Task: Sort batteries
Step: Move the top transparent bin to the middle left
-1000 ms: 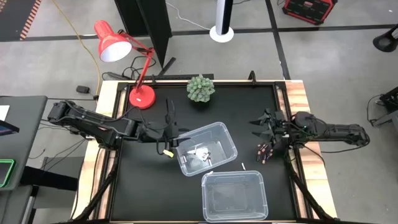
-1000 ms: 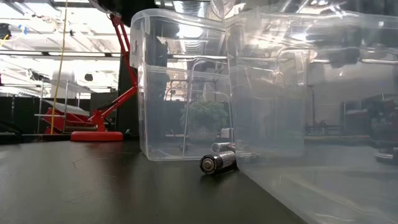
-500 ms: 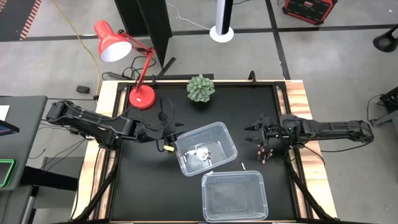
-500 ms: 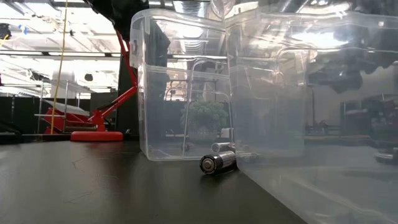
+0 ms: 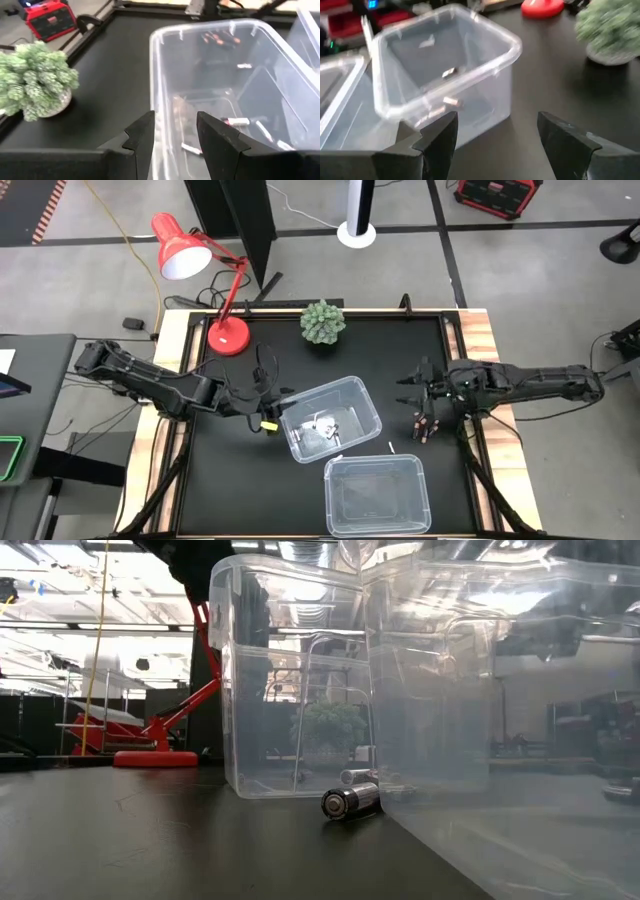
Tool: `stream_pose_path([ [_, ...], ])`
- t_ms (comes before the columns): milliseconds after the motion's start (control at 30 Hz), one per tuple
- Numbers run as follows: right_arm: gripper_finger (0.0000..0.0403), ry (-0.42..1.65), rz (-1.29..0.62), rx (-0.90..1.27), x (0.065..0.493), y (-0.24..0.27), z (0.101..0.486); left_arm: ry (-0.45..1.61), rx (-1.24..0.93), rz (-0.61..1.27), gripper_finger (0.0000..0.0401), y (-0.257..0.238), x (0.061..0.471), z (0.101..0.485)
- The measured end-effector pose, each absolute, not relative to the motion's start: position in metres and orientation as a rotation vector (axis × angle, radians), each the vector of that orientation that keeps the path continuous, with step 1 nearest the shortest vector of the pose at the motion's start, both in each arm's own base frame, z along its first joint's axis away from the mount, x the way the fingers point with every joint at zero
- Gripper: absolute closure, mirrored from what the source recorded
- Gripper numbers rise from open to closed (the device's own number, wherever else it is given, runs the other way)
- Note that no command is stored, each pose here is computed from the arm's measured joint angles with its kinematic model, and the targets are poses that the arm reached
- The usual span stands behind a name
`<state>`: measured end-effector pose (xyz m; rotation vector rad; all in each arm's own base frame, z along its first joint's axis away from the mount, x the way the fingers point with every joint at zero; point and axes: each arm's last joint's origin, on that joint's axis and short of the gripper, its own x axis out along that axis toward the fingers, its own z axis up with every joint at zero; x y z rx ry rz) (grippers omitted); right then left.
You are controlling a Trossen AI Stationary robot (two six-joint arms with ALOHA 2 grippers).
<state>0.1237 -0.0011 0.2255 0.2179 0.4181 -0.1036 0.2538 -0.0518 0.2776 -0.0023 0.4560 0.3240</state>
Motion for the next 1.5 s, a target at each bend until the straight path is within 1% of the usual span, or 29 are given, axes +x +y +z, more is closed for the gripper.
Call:
stream_pose_path([
  [100,0.0111,0.478,-0.073,0.206,0.131,0.004,0.220,0.485,0.008,0.316,0.0260,-0.058,0.250,0.275],
  [200,0.0111,0.527,-0.050,0.196,0.141,0.008,0.213,0.511,0.031,0.352,0.0260,-0.063,0.246,0.272],
  [400,0.0111,0.529,-0.013,0.215,0.161,0.016,0.207,0.543,0.020,0.367,0.0260,-0.070,0.240,0.267],
  [633,0.0111,0.575,-0.060,0.270,0.181,0.015,0.192,0.549,0.019,0.361,0.0260,-0.078,0.236,0.266],
  [733,0.0111,0.567,-0.079,0.278,0.192,0.012,0.187,0.541,0.017,0.381,0.0260,-0.078,0.235,0.266],
  [900,0.0111,0.496,-0.103,0.285,0.209,0.006,0.182,0.539,0.002,0.385,0.0260,-0.080,0.235,0.266],
  [1133,0.0111,0.500,-0.162,0.257,0.233,-0.008,0.184,0.550,-0.020,0.400,0.0260,-0.079,0.233,0.257],
  [1267,0.0111,0.507,-0.174,0.205,0.251,-0.016,0.188,0.561,-0.044,0.413,0.0260,-0.078,0.231,0.249],
  [1500,0.0111,0.518,-0.189,0.124,0.281,-0.029,0.193,0.533,-0.011,0.388,0.0260,-0.083,0.231,0.251],
])
